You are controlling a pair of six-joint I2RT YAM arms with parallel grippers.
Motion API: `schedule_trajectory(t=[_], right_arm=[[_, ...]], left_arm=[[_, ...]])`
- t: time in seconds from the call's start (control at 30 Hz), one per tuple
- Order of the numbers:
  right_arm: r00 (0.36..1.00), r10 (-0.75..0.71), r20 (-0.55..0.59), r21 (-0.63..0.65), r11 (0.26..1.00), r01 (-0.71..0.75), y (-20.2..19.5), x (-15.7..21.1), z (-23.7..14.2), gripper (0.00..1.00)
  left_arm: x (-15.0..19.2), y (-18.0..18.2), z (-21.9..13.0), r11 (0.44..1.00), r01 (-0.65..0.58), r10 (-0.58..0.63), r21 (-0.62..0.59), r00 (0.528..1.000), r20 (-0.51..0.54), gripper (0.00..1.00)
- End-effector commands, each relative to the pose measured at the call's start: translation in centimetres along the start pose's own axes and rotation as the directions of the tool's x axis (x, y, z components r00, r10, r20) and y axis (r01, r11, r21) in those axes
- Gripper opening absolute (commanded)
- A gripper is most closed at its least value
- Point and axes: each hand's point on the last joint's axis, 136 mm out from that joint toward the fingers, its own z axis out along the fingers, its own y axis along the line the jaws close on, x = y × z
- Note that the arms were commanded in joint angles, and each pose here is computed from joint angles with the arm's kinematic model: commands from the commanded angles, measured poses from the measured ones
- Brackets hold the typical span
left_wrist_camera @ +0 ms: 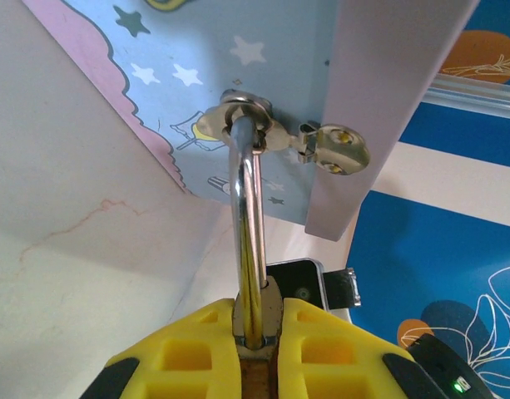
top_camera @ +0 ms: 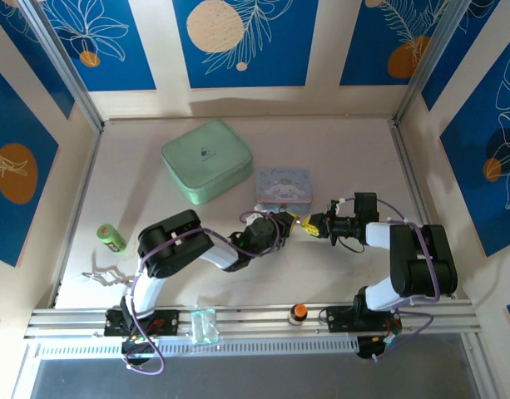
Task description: Unlock the padlock with the key
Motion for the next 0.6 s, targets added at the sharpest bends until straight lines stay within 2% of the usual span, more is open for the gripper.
schedule_trajectory(t=[0.0,0.2,0.3,0.43,0.57], right_arm=[[0.981,-0.176,0.087,0.025,0.984,0.175,2.33,-1.44,0.12,0.00],[0.982,-0.167,0.086,0.025,0.986,0.165,2.18,-1.59,0.58,0.00],[0.982,-0.156,0.102,-0.019,0.987,0.159,2.44,-1.61,0.73,0.00],[0.973,-0.189,0.130,0.017,0.982,0.188,2.24,-1.73,0.85,0.00],[0.971,-0.194,0.137,-0.004,0.981,0.196,2.46,-1.65,0.99,0.00]], left_arm=[[10.39,-3.55,-2.17,0.990,0.029,0.023,0.138,0.933,-0.358,0.00],[10.75,-3.87,-2.30,0.989,0.025,0.030,0.146,0.931,-0.364,0.00],[11.07,-4.02,-2.36,0.988,0.034,0.024,0.149,0.927,-0.374,0.00],[11.09,-4.24,-2.51,0.987,0.037,0.026,0.159,0.928,-0.372,0.00],[11.10,-4.26,-2.60,0.986,0.049,0.015,0.162,0.929,-0.371,0.00]])
